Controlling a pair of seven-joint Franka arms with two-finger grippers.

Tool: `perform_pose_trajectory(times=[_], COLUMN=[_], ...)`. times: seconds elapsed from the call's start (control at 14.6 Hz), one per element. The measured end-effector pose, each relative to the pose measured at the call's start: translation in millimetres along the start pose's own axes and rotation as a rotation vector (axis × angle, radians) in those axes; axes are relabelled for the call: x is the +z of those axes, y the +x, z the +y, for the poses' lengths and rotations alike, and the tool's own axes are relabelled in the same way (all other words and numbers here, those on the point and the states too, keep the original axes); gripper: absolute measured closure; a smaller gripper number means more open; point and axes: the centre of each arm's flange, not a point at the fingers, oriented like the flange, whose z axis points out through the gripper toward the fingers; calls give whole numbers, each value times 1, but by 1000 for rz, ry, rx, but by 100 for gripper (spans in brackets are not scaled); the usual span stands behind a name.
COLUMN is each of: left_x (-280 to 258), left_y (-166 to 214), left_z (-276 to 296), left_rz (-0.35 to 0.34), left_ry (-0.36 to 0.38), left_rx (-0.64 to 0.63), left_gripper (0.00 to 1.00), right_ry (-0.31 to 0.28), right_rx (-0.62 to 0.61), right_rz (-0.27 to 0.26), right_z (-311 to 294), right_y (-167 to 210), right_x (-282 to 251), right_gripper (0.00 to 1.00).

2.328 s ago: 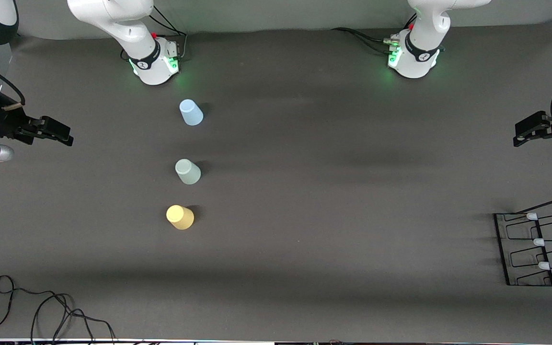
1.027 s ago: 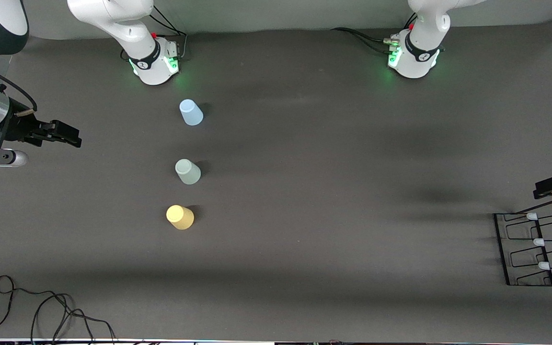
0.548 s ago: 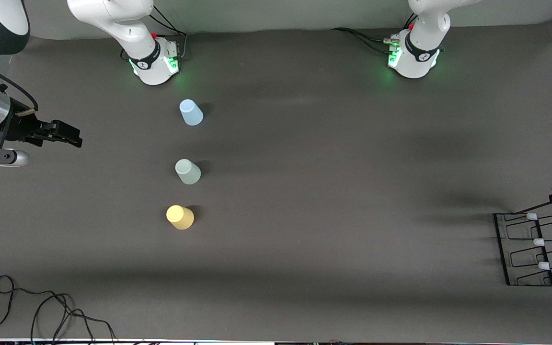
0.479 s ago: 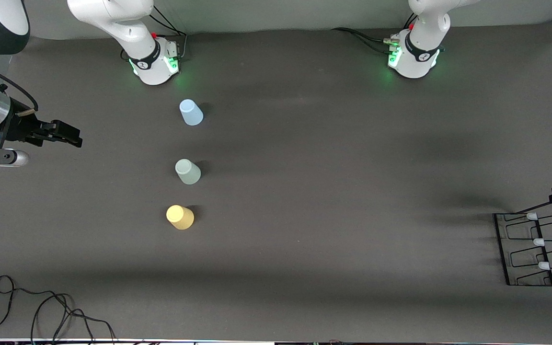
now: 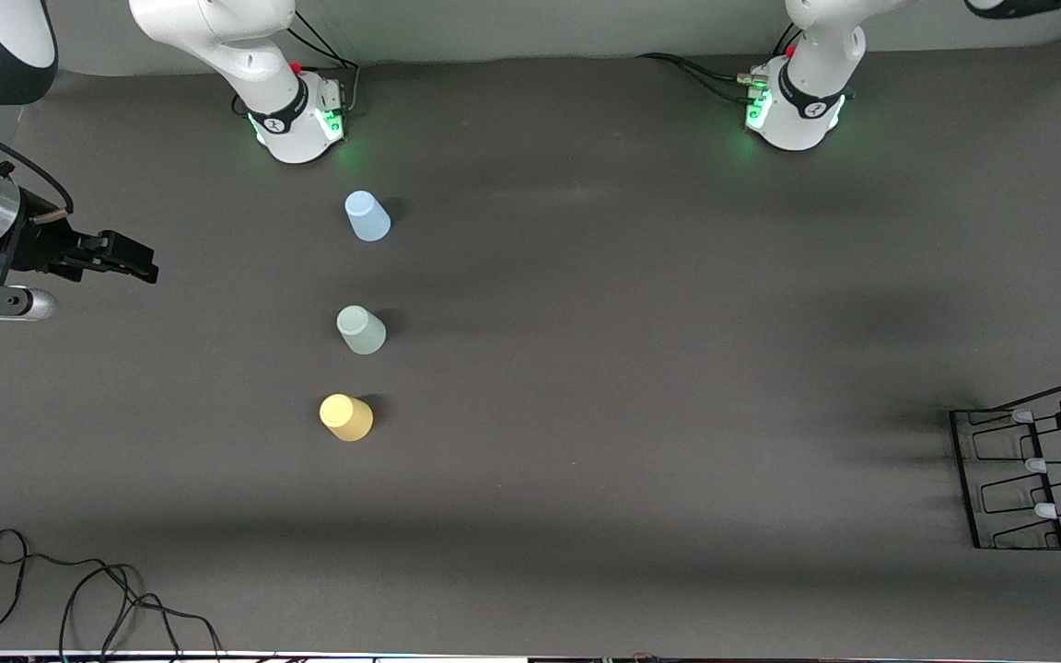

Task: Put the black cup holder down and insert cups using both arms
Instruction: 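Lower the left gripper and grasp the holder's wooden rod, then lift the holder with the left gripper and carry it toward the cups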

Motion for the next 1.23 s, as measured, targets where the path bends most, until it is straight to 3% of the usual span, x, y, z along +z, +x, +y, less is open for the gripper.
perform_pose_trajectory(times=[0.21,0.68,1.23], left_x=[21,21,21], left_y=[6,20,21], left_z=[-15,-11,-12], left_rz=[-1,21,23], left_ry=[2,5,6], left_rx=[-14,-4,-3], left_gripper=[9,84,85], right_ry=[0,0,0], right_rx=[0,0,0], right_rz=[0,0,0], right_z=[0,0,0], right_y=[0,0,0], right_x=[0,0,0], right_gripper=[0,0,0])
